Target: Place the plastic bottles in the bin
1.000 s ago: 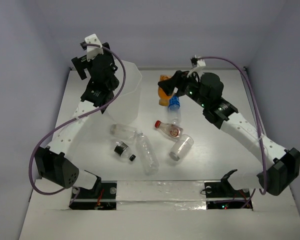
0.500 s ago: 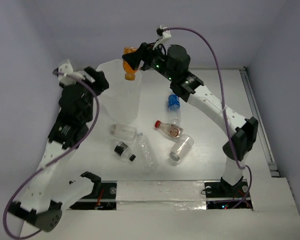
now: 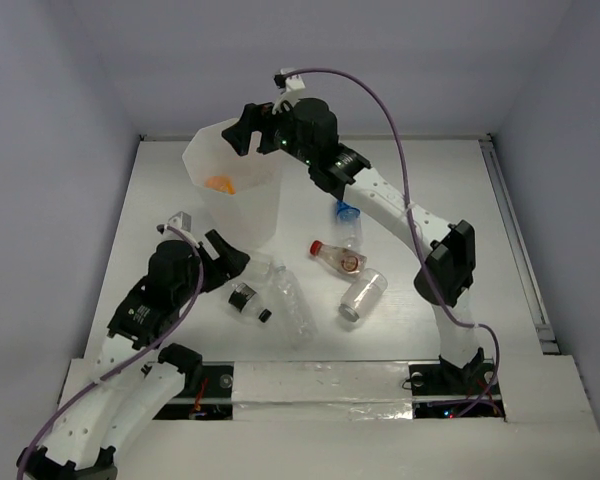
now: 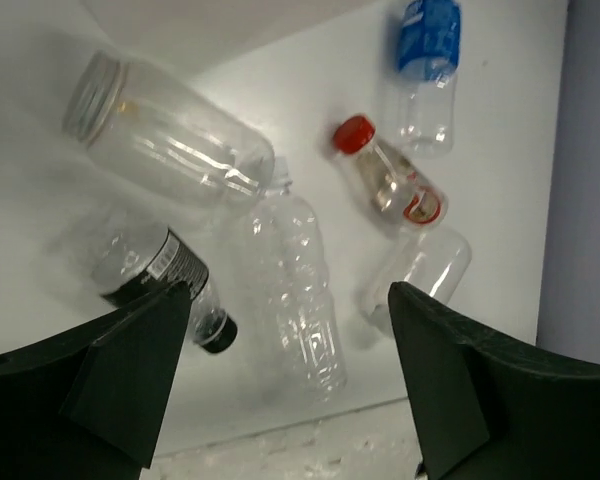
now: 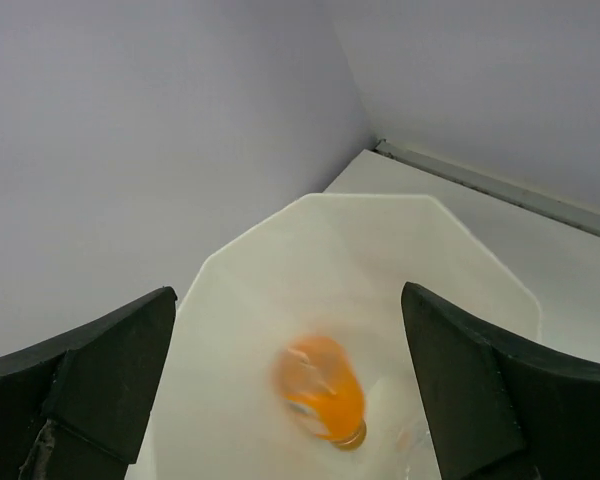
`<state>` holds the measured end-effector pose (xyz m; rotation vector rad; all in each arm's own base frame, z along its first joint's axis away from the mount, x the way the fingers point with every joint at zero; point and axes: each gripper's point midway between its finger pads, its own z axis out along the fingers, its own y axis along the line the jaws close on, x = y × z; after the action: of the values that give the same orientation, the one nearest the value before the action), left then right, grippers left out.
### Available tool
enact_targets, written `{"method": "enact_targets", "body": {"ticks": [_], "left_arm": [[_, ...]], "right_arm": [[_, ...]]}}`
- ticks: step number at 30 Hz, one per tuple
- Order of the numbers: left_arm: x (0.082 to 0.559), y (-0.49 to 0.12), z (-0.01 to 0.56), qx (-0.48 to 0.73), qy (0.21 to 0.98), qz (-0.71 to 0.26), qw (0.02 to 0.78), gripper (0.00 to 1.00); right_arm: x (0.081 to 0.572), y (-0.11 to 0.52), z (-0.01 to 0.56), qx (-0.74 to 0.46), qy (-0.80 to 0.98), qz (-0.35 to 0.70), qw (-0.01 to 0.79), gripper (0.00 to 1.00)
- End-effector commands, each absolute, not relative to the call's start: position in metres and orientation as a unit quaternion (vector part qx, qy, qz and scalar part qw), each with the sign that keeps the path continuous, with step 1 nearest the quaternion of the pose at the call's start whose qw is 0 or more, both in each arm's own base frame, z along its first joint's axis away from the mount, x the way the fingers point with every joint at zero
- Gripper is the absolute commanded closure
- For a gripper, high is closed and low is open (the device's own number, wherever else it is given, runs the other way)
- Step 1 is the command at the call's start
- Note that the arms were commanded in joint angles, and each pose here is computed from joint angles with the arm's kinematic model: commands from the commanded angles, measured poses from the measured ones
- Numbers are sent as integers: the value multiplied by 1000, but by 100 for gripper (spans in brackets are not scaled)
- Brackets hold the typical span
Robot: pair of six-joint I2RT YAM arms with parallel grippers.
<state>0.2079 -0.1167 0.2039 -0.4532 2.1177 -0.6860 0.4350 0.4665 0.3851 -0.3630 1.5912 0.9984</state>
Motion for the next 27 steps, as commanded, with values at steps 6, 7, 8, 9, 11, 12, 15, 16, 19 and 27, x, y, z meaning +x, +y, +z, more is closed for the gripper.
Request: {"method": "enact_targets", "body": {"ticks": [6,7,8,9,11,12,15,16,19,27], "left_arm": [[181,-119,164,-202,884,-261,330,9],[181,-119,156,-206,891,-251,318,9],[178,-116,144,-210,898,-239,305,8],[175,-114,135,-217,902,-228,294,8],[170,-109,112,-226,915,-201,267,8],[172,-110,109,-229,915,-200,265,8],[175,-109,98,-233,922,-179,252,7],[175,-109,96,-232,924,-175,249,7],[176,-109,87,-228,933,-158,229,6],[192,-107,73,-243,934,-129,228,6]], "right_arm": [[382,413,472,-167,619,425,639,0],[377,406,470,-169,620,419,641,0],[362,390,488,-165,606,423,653,0],[356,383,484,-163,610,421,651,1],[340,369,466,-164,621,421,640,3],[334,366,459,-167,626,425,633,3],[313,359,412,-172,664,434,584,36],[307,356,421,-173,657,443,585,36],[281,347,397,-171,661,468,561,84],[231,348,335,-178,680,486,519,28]]}}
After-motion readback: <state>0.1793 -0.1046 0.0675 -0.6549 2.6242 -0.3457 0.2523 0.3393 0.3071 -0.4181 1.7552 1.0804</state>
